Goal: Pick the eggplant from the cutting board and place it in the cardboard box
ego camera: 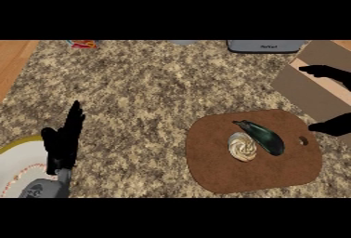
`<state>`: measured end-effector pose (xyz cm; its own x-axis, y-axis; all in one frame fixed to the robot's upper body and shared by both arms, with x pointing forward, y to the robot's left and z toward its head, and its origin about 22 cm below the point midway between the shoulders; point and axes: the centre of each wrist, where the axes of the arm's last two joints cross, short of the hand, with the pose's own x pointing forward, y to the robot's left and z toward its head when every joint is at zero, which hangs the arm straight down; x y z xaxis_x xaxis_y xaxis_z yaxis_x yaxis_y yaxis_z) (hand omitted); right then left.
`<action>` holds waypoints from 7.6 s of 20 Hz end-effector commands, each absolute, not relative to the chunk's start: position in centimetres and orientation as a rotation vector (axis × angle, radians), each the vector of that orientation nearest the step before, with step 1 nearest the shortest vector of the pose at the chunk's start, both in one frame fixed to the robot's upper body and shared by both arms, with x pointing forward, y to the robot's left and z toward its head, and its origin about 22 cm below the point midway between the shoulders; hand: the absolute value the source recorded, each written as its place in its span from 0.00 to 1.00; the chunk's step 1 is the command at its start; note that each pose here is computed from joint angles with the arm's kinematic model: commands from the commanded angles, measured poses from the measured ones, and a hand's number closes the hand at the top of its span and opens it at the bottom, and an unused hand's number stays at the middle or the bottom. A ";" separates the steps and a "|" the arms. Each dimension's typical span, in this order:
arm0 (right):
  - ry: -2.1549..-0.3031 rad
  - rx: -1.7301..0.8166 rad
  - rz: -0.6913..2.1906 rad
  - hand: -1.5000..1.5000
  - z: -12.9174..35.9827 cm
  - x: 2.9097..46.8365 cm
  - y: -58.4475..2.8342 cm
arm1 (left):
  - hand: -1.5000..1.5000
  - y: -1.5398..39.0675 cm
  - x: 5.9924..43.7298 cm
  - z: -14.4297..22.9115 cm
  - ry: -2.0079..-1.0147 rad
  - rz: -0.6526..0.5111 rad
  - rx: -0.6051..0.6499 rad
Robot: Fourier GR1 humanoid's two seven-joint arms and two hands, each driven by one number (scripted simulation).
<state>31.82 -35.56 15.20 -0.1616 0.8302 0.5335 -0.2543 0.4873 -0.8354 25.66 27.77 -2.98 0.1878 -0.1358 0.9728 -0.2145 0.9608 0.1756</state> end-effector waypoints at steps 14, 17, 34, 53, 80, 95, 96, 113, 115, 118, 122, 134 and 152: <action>-0.955 -0.530 1.382 0.00 18.0 35.3 -25.8 | 0.50 27.3 27.1 -2.4 -1.396 0.044 0.299; -0.878 -0.547 1.389 0.00 18.7 35.4 -24.8 | 0.50 28.3 25.2 -3.5 -1.393 0.054 0.299; -0.706 -0.607 1.428 0.00 15.2 32.3 -18.3 | 0.50 28.4 25.5 -3.0 -1.377 0.062 0.309; -0.610 -0.652 1.418 0.00 10.6 33.2 -18.7 | 0.50 25.7 25.8 -2.5 -1.387 0.069 0.304; -0.570 -0.631 1.442 0.00 3.9 33.9 -20.9 | 0.50 28.5 27.5 -1.8 -1.391 0.071 0.313; -0.785 -0.665 1.495 1.00 3.0 34.8 -20.1 | 0.50 27.9 26.9 -2.6 -1.381 0.052 0.304; -0.812 -0.715 1.397 1.00 3.6 35.0 -20.2 | 0.50 26.9 26.2 -3.1 -1.388 0.066 0.305; -1.068 -1.108 0.892 1.00 11.2 24.4 -16.0 | 0.50 28.0 26.3 -1.9 -1.369 0.079 0.304; -1.142 -1.130 0.855 1.00 14.2 24.2 -17.5 | 0.50 27.4 24.4 -3.3 -1.368 0.063 0.312; -1.180 -1.188 0.753 1.00 17.1 22.6 -17.5 | 0.50 27.2 25.8 -4.2 -1.370 0.085 0.304; -1.210 -1.265 0.677 1.00 21.8 19.4 -17.5 | 0.50 28.1 26.1 -3.7 -1.373 0.068 0.329; -1.206 -1.415 0.528 1.00 25.0 24.4 -27.4 | 0.50 27.9 24.9 -4.2 -1.390 0.080 0.321; -1.151 -1.391 0.545 1.00 15.9 35.2 -40.6 | 0.50 27.8 27.7 -1.5 -1.391 0.057 0.283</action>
